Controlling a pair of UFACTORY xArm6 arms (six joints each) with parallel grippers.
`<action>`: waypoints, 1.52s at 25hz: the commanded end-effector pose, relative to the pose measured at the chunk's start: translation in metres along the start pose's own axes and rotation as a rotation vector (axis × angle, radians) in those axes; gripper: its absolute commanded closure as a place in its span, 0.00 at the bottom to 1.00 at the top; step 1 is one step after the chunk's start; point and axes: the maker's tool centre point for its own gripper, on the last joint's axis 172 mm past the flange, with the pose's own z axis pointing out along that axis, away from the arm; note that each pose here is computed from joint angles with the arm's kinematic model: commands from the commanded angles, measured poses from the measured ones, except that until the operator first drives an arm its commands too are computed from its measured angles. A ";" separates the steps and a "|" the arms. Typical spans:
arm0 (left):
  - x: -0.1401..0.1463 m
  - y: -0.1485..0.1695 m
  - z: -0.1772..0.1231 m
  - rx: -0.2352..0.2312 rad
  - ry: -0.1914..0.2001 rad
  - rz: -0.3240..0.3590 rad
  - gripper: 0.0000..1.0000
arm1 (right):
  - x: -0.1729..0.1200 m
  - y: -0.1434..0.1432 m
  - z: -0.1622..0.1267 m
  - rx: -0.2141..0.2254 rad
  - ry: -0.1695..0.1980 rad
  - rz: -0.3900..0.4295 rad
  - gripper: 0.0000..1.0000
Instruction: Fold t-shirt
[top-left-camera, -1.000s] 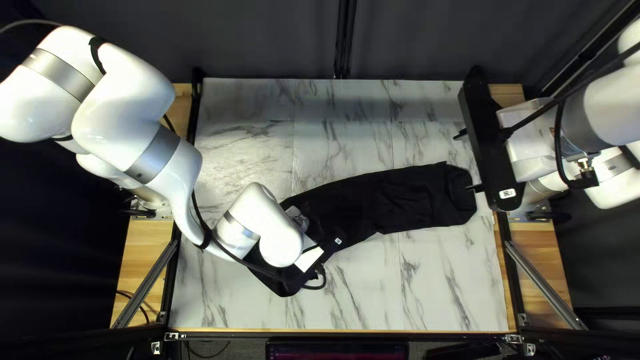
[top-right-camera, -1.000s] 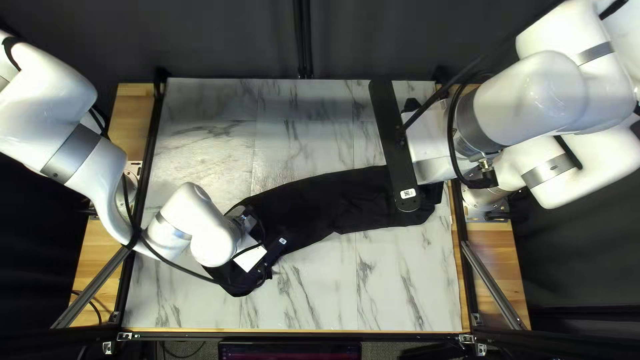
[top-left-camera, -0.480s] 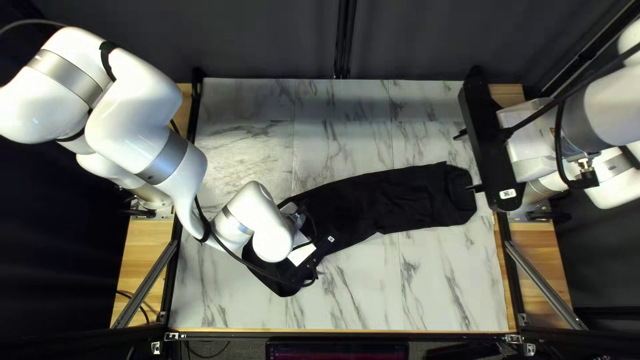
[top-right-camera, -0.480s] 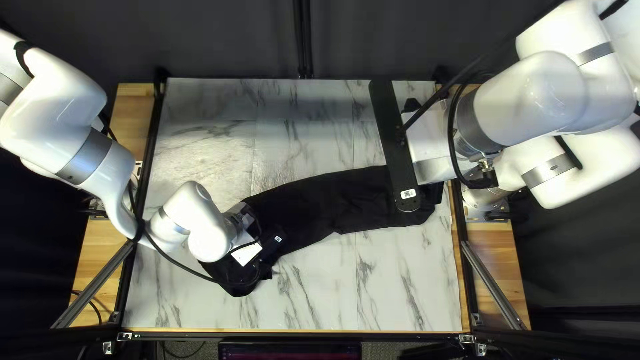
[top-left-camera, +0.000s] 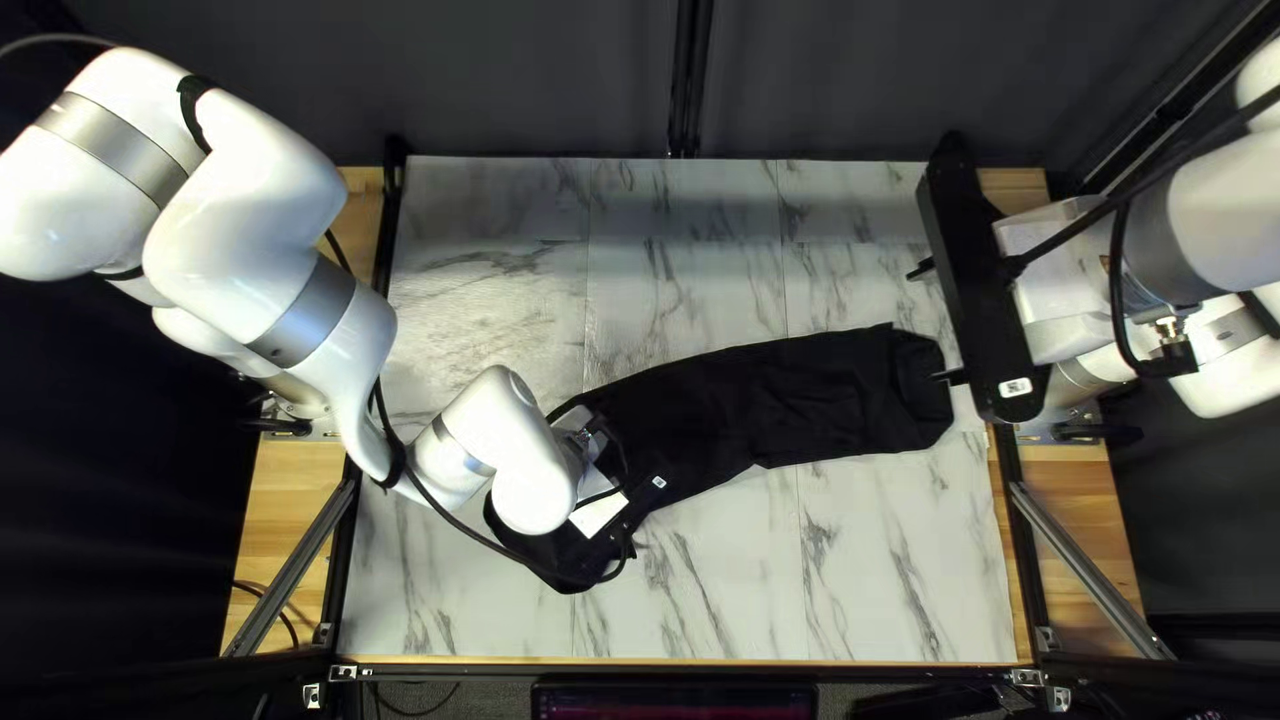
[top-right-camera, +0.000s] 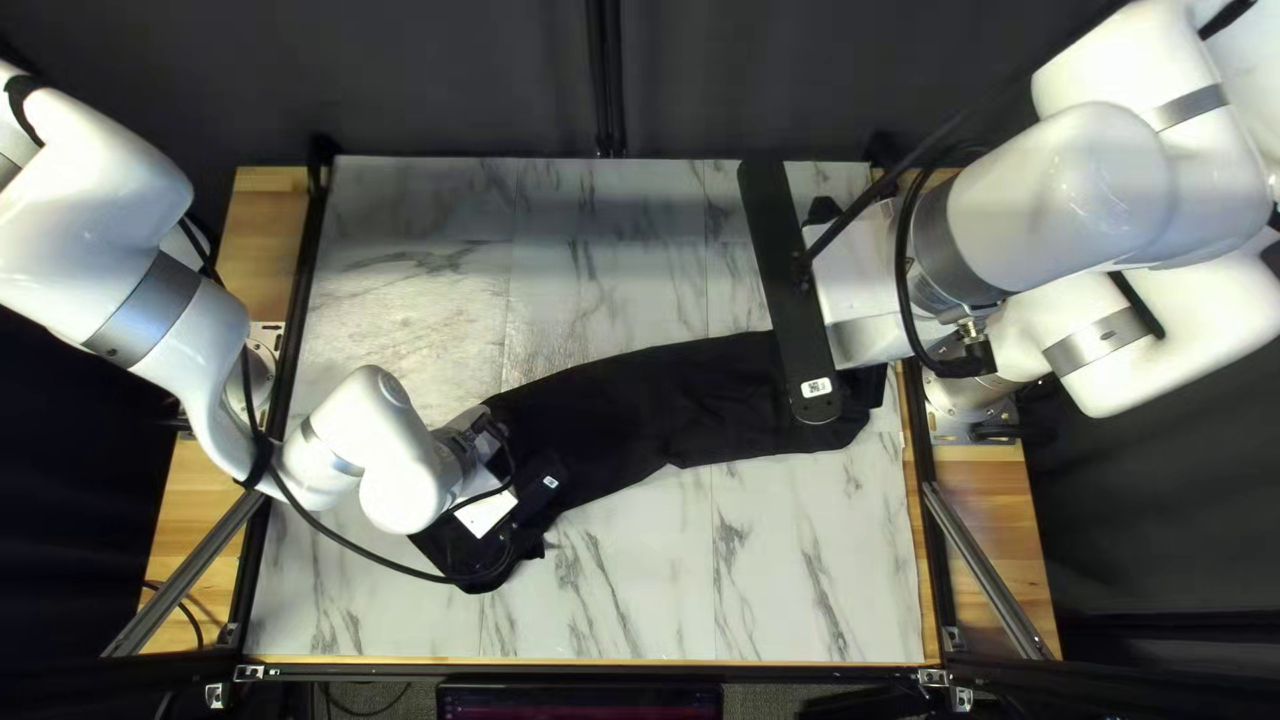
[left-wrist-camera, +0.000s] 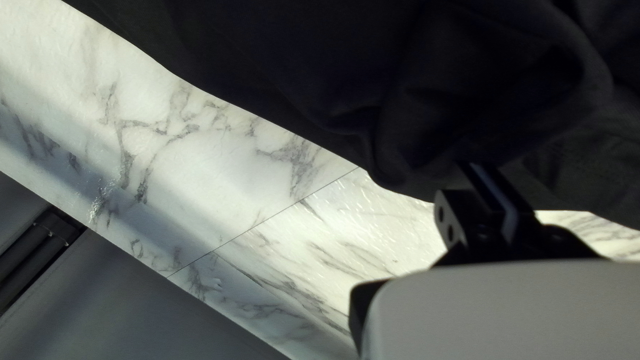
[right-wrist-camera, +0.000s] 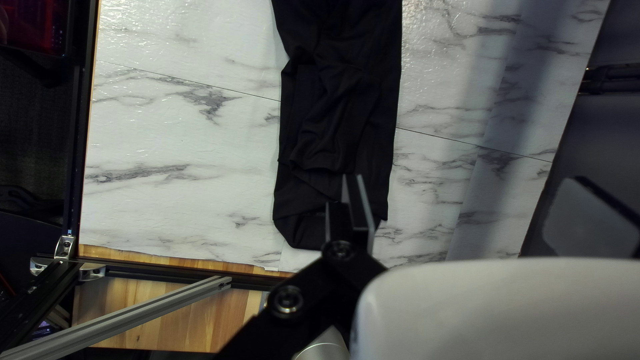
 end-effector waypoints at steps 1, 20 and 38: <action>-0.006 0.006 -0.001 -0.002 0.008 0.010 0.00 | 0.000 0.000 0.000 0.000 0.000 0.000 0.00; 0.012 0.000 0.012 -0.016 0.040 0.043 0.00 | 0.000 0.000 0.000 0.000 0.000 0.000 0.00; 0.011 -0.005 0.002 0.006 0.033 0.039 1.00 | 0.000 0.000 0.000 0.000 0.000 0.000 0.00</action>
